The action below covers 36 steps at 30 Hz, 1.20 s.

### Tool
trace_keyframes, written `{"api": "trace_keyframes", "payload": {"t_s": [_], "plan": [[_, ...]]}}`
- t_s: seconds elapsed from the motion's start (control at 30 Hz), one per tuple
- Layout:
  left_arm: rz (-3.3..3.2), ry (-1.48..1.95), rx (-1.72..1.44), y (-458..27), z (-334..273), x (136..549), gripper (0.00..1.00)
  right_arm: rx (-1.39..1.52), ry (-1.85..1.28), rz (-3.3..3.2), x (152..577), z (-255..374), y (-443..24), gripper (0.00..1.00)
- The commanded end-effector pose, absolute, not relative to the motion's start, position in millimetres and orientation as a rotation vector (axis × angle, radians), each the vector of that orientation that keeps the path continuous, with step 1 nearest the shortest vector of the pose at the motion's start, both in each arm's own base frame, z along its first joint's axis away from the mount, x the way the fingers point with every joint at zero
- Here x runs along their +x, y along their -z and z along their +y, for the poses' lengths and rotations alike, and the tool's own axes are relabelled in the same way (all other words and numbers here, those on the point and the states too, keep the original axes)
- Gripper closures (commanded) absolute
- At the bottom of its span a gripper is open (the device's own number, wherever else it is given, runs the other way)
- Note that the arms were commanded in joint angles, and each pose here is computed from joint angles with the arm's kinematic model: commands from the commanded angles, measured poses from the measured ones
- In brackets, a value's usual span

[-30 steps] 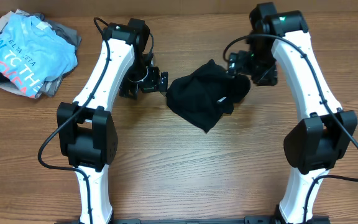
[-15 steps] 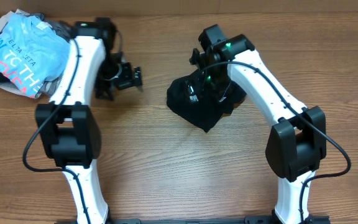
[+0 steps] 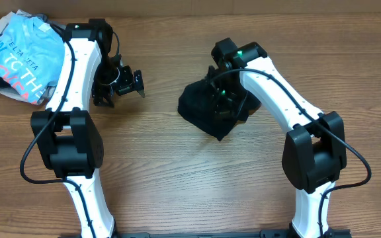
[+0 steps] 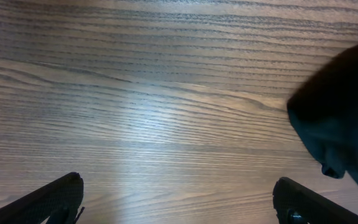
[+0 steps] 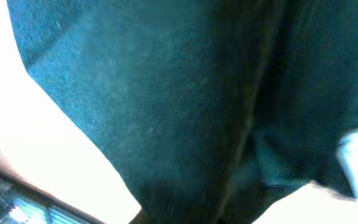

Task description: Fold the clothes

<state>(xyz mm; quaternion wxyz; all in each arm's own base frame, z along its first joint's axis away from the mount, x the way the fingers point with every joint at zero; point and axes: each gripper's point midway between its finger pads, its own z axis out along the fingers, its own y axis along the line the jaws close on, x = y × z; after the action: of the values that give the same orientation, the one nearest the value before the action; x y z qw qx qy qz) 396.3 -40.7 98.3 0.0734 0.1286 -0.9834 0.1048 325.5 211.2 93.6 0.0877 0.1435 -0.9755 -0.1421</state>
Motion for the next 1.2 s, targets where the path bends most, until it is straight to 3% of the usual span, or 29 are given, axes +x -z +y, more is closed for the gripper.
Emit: {"api": "trace_keyframes", "payload": {"t_s": [0.0, 0.07, 0.1, 0.13, 0.17, 0.2, 0.27, 0.33, 0.5, 0.7, 0.83, 0.9, 1.0, 1.17], "plan": [[-2.952, -0.312, 0.354, -95.7, -41.3, 394.9, 0.0, 0.336, 0.48, -2.865, 314.5, 217.6, -111.9, 0.92], [-2.951, -0.313, 0.354, -95.8, -41.4, 394.8, 0.0, 0.323, 0.458, -2.835, 306.7, 213.8, -108.4, 0.91], [-2.951, -0.313, 0.354, -95.8, -41.4, 394.8, 0.0, 0.319, 0.453, -2.828, 304.8, 213.0, -106.4, 0.86], [-2.951, -0.313, 0.354, -95.8, -41.4, 394.8, 0.0, 0.316, 0.449, -2.82, 302.9, 212.2, -102.4, 0.73], [-2.951, -0.314, 0.354, -95.8, -41.5, 394.8, 0.0, 0.31, 0.445, -2.813, 300.7, 211.3, -97.4, 0.66], [-2.95, -0.317, 0.354, -95.9, -41.8, 394.7, 0.0, 0.282, 0.428, -2.796, 295.6, 209.2, -88.8, 0.65], [-2.95, -0.317, 0.354, -95.9, -41.8, 394.7, 0.0, 0.251, 0.397, -2.77, 286.5, 203.9, -73.3, 0.84], [-2.949, -0.316, 0.354, -95.9, -41.8, 394.5, 0.0, 0.178, 0.294, -2.755, 276.6, 190.4, -55.7, 0.96], [-2.951, -0.317, 0.346, -95.9, -41.8, 394.5, 0.0, 0.028, 0.051, -2.729, 255.3, 157.0, -22.6, 0.96], [-2.951, -0.317, 0.343, -95.9, -41.8, 394.4, 0.0, 0.013, 0.028, -2.775, 259.5, 153.2, -26.7, 0.94], [-2.95, -0.316, 0.343, -95.9, -41.8, 394.1, 0.0, -0.056, -0.143, -2.885, 269.4, 130.1, -51.3, 0.73], [-2.95, -0.316, 0.343, -95.9, -41.8, 394.1, 0.0, -0.089, -0.226, -2.933, 271.4, 116.6, -69.5, 0.4], [-2.948, -0.316, 0.343, -96.0, -41.7, 393.8, 0.0, -0.215, -0.349, -2.993, 273.0, 90.2, -98.0, 0.16], [-2.948, -0.317, 0.343, -96.0, -41.8, 393.9, 0.0, -0.316, -0.25, -3.071, 278.6, 76.3, -124.6, 0.16]]}}
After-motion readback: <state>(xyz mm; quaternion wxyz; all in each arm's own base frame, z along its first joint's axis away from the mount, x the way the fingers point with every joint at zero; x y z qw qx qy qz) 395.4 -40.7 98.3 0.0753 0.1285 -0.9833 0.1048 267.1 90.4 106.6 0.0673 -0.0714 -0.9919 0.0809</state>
